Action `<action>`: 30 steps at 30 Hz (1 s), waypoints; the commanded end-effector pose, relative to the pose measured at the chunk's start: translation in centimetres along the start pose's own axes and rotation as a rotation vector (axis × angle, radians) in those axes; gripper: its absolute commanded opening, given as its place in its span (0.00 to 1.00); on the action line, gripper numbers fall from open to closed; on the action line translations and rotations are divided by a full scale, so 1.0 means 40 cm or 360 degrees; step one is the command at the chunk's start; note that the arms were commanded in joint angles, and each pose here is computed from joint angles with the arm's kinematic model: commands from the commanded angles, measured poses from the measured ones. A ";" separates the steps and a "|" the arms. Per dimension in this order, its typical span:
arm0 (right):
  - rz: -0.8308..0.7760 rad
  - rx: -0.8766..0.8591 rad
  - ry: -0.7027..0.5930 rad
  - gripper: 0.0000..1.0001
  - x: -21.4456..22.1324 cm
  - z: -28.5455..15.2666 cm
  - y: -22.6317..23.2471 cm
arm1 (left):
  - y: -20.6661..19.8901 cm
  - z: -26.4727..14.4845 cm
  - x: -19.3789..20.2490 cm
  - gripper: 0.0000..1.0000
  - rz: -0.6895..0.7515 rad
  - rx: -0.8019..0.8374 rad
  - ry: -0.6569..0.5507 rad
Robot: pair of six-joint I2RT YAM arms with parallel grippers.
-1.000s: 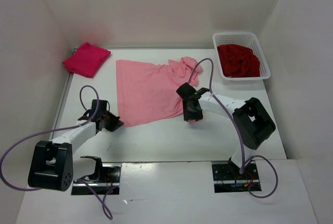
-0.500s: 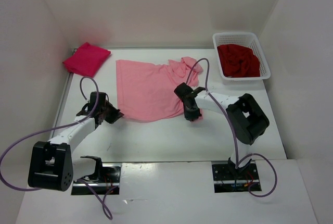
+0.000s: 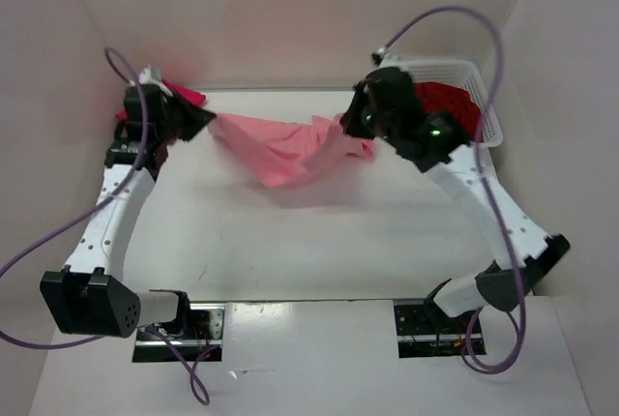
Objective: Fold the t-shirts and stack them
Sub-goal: Flatten out the tshirt
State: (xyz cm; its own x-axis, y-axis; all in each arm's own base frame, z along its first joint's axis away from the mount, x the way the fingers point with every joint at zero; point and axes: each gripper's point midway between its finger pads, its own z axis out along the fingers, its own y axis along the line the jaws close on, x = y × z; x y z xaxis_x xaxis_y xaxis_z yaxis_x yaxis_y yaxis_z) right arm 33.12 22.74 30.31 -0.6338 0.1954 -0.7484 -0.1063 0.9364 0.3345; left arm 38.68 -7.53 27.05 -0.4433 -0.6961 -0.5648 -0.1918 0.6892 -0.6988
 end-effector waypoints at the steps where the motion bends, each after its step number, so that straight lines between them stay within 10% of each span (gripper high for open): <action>1: 0.0122 -0.0146 -0.0361 0.00 -0.198 -0.231 0.046 | -0.179 -0.091 -0.192 0.00 0.0150 0.0283 -0.0231; 6: 0.0310 -0.0353 -0.0951 0.00 -0.467 -0.538 0.081 | -0.378 -0.330 -0.450 0.00 0.0239 0.0524 -0.0695; 14: 0.0433 -0.0586 -0.1470 0.00 -0.623 -0.821 0.077 | -0.447 -0.514 -0.548 0.00 0.0296 0.0515 -0.1032; 30: 0.0044 -0.0106 -0.0905 0.00 -0.611 -0.072 0.047 | -0.134 0.027 -0.448 0.00 0.0120 0.0140 -0.0546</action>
State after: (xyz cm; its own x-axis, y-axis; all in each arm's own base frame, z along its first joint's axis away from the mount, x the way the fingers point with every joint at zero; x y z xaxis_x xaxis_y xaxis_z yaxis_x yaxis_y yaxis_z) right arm 43.46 18.65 50.55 -0.1422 0.3689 -0.9185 -0.1115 0.9161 0.3852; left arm 45.99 0.72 40.96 -0.1477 -0.6922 -0.7064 -0.1174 0.7214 -0.6825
